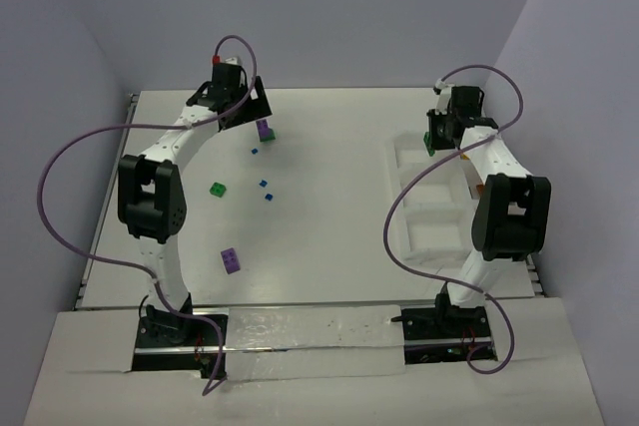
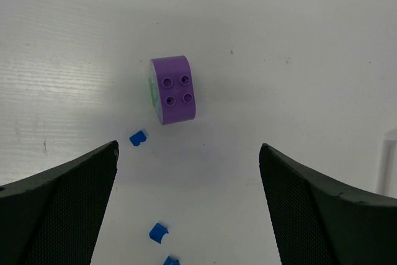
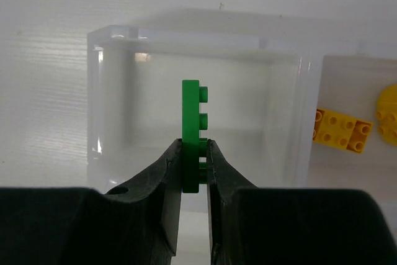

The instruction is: Sort the legos into containers by color

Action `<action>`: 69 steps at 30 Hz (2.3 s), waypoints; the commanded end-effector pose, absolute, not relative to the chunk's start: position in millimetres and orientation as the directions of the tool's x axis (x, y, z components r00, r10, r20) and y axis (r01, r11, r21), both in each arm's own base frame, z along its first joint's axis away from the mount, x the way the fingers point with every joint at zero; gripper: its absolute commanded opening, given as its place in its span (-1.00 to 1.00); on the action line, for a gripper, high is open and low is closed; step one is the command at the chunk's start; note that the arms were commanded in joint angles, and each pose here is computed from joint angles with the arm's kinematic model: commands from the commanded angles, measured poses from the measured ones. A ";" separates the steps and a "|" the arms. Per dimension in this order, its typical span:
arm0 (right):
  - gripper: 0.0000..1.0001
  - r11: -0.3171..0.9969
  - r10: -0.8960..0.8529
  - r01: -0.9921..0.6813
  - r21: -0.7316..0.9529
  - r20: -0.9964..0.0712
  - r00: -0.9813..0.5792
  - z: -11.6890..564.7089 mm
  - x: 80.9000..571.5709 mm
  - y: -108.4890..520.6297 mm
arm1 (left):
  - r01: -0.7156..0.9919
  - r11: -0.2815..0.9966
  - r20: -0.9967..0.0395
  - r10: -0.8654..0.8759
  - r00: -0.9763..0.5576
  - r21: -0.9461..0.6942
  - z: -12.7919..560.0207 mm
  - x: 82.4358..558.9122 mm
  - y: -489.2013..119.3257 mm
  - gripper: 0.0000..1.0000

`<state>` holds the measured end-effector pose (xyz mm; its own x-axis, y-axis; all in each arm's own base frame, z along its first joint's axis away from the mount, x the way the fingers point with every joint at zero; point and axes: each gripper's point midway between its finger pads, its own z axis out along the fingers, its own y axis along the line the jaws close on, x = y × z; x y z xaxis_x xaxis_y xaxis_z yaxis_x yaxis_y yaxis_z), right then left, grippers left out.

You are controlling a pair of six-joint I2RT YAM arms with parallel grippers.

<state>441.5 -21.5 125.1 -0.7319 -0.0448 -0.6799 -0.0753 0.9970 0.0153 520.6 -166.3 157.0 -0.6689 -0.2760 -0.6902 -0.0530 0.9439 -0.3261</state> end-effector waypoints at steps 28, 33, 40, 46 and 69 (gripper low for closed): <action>1.00 0.998 -0.016 -0.052 0.026 -0.744 -0.668 179.3 453.8 0.3 | -0.130 0.961 -0.679 -0.264 -0.685 -0.242 93.8 562.6 -187.9 0.68; 1.00 0.995 -0.036 -0.094 0.032 -0.769 -0.639 201.8 451.6 13.2 | -0.143 0.970 -0.678 -0.239 -0.695 -0.196 82.6 563.8 -181.4 0.39; 1.00 0.985 -0.088 -0.171 0.021 -0.790 -0.607 219.7 451.3 34.5 | -0.157 0.980 -0.691 -0.199 -0.695 -0.124 76.7 566.6 -169.8 0.01; 1.00 0.952 -0.142 -0.302 0.051 -0.802 -0.581 227.2 450.2 66.5 | -0.076 0.982 -0.704 -0.179 -0.688 -0.175 100.7 564.1 -177.3 -0.76; 0.94 0.510 -0.410 -0.827 -0.237 -0.912 0.008 316.4 398.4 281.5 | 0.563 0.185 -0.591 -0.168 -0.789 -0.805 305.0 418.5 -266.1 -1.00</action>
